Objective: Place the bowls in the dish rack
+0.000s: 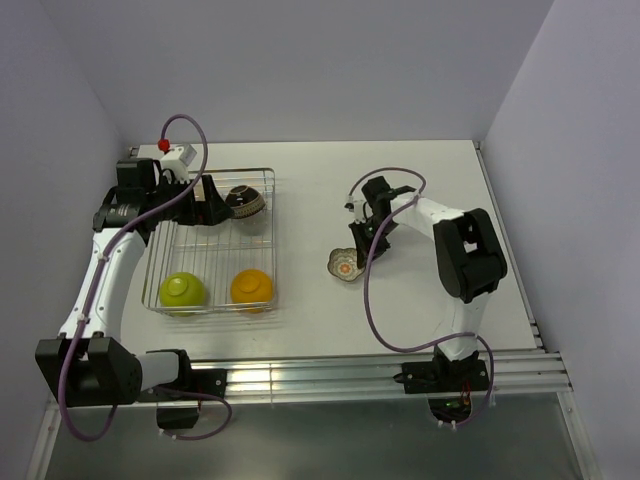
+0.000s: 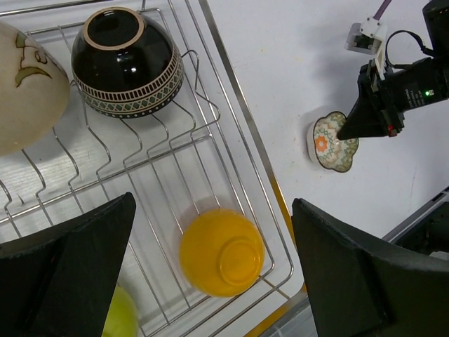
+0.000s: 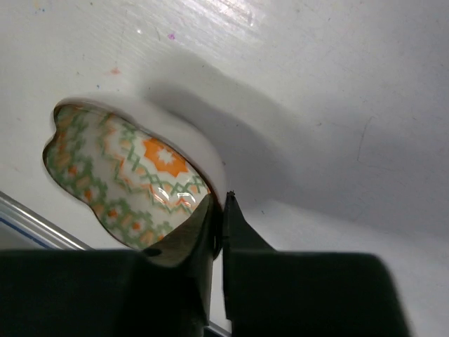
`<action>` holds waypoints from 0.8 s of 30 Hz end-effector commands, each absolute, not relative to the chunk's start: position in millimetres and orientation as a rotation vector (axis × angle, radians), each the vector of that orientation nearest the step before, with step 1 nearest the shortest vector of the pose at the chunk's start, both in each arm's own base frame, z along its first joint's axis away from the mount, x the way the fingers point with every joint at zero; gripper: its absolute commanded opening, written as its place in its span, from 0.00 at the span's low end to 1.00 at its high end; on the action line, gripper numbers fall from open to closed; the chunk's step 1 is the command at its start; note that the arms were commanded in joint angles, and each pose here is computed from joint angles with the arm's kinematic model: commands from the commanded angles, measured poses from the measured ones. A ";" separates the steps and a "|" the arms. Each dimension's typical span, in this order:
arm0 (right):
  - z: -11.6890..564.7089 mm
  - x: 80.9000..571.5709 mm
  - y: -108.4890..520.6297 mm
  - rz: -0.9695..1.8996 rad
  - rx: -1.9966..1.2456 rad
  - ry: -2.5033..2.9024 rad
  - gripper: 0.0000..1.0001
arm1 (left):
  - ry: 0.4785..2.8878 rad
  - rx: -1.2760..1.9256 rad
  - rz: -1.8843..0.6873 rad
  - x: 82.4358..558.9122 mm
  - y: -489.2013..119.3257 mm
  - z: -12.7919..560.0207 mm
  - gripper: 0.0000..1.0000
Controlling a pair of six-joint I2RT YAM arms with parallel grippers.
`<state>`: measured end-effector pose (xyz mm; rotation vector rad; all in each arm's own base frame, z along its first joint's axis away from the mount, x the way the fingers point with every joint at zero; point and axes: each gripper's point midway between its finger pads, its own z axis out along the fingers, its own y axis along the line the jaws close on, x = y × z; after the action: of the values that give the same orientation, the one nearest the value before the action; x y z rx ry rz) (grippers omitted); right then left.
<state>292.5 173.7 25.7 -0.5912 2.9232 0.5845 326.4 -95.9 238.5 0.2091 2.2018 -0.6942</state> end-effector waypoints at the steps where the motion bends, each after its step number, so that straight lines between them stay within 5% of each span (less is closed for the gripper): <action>1: 33.7 303.2 178.3 0.615 -0.589 2.876 0.00 | 2.165 0.241 -0.731 325.6 -102.2 253.6 0.99; 12: 204.0 337.1 233.7 1.065 -0.558 2.332 0.00 | 2.089 0.323 -1.039 317.1 -154.5 311.3 0.99; 24: 294.4 320.8 250.5 1.061 -0.708 2.047 0.00 | 2.068 0.480 -1.327 269.7 -222.7 336.7 1.00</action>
<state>332.1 239.7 251.4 -0.6193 2.2117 1.0370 280.3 -207.6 307.9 0.4287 2.1352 -1.2243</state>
